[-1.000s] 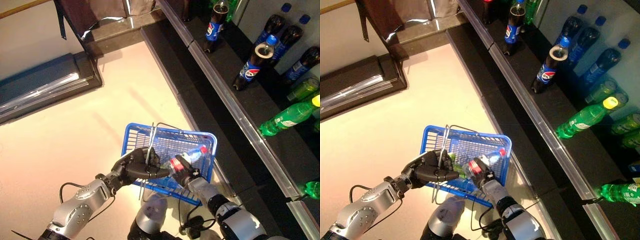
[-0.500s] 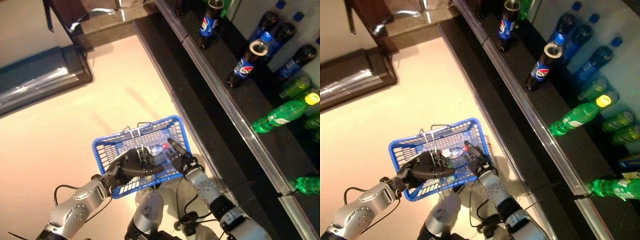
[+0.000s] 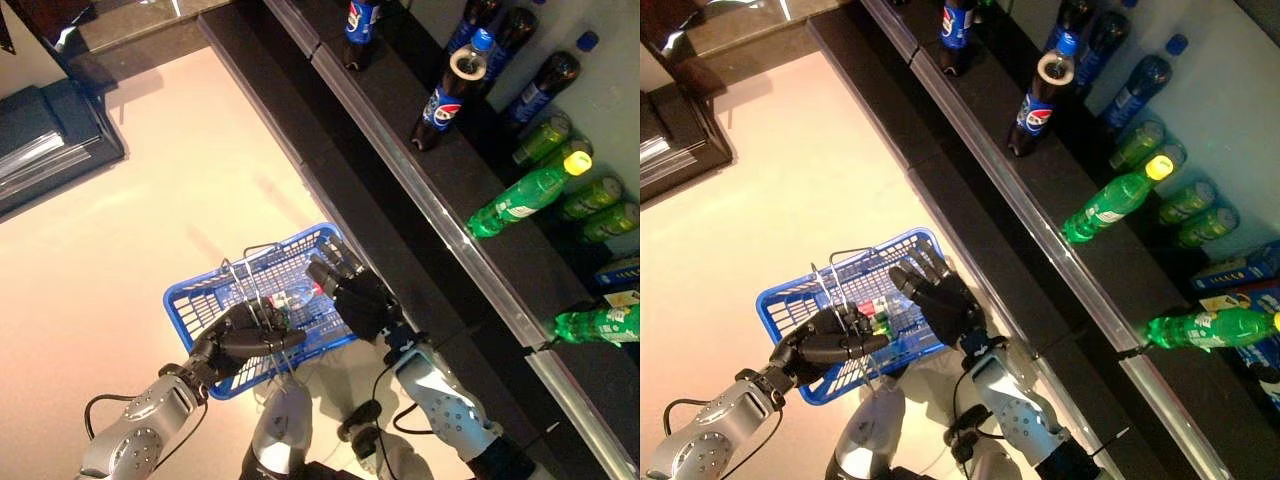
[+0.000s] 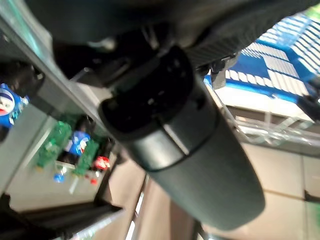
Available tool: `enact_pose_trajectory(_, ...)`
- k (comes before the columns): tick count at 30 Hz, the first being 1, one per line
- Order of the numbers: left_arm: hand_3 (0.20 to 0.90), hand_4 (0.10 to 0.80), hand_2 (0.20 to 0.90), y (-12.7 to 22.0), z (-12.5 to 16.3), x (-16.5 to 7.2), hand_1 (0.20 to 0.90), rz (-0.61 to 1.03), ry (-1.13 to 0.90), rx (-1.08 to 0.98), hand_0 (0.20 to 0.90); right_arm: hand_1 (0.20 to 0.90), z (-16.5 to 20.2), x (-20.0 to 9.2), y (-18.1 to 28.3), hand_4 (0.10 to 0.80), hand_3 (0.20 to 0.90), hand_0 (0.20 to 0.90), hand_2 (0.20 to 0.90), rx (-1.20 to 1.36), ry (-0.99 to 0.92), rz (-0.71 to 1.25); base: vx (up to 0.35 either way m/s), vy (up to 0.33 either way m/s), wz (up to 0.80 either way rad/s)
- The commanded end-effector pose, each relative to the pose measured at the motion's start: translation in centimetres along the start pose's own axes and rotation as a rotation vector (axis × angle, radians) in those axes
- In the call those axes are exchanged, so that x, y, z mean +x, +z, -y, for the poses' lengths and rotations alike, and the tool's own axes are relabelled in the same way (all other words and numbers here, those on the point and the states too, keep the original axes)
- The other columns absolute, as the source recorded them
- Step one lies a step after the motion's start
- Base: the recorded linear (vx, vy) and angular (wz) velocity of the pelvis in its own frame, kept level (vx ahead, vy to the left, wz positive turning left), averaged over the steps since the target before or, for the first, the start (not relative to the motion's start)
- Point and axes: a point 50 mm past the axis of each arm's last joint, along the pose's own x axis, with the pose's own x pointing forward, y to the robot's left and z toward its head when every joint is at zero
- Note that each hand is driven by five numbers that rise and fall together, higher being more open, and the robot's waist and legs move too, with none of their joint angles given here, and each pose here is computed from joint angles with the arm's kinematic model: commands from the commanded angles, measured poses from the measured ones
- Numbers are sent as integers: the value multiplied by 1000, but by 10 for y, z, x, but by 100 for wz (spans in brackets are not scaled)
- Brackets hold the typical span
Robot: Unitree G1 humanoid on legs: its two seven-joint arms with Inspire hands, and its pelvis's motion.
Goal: Pick up the drink and place into the basket.
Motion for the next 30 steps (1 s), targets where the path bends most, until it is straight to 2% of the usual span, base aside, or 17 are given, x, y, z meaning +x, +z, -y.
enact_pose_trajectory(1,200,100,300,87,68,-16,300,572,-401,107,300,900,-50,-4,19,800,900,900,900,-54,370,124,-1,-57,-11)
enact_pose_trajectory(6,200,100,300,82,57,-17,300,571,-324,115,300,900,-44,-12,29,800,900,900,900,-82,334,185,0,-25,-11)
enact_pose_trajectory(7,200,100,300,77,47,-17,300,580,-232,97,300,900,-34,-16,29,800,900,900,900,-100,281,201,-32,-20,-18)
enact_pose_trajectory(10,200,100,300,70,37,-16,300,570,-135,67,300,900,-24,-21,27,800,900,900,900,-102,201,203,-35,-27,-20)
enact_pose_trajectory(14,200,100,300,43,12,-18,300,522,91,2,300,900,9,-35,22,800,900,900,900,-99,49,215,-48,-35,-9)
enact_pose_trajectory(20,200,100,300,4,-22,-25,300,431,347,-111,300,900,30,-51,18,800,900,900,900,45,15,335,-21,-40,-8)
enact_pose_trajectory(25,200,100,300,-28,-38,-34,300,364,472,-210,300,900,55,-61,-3,800,900,900,900,16,-108,245,23,41,-6)
enact_pose_trajectory(27,200,100,300,-47,-45,-39,300,314,534,-250,300,900,71,-73,-15,800,900,900,900,-51,-222,159,46,98,25)
enact_pose_trajectory(30,200,100,300,-65,-48,-30,300,265,542,-287,300,900,89,-88,-20,800,900,900,900,-157,-355,98,-82,223,82)
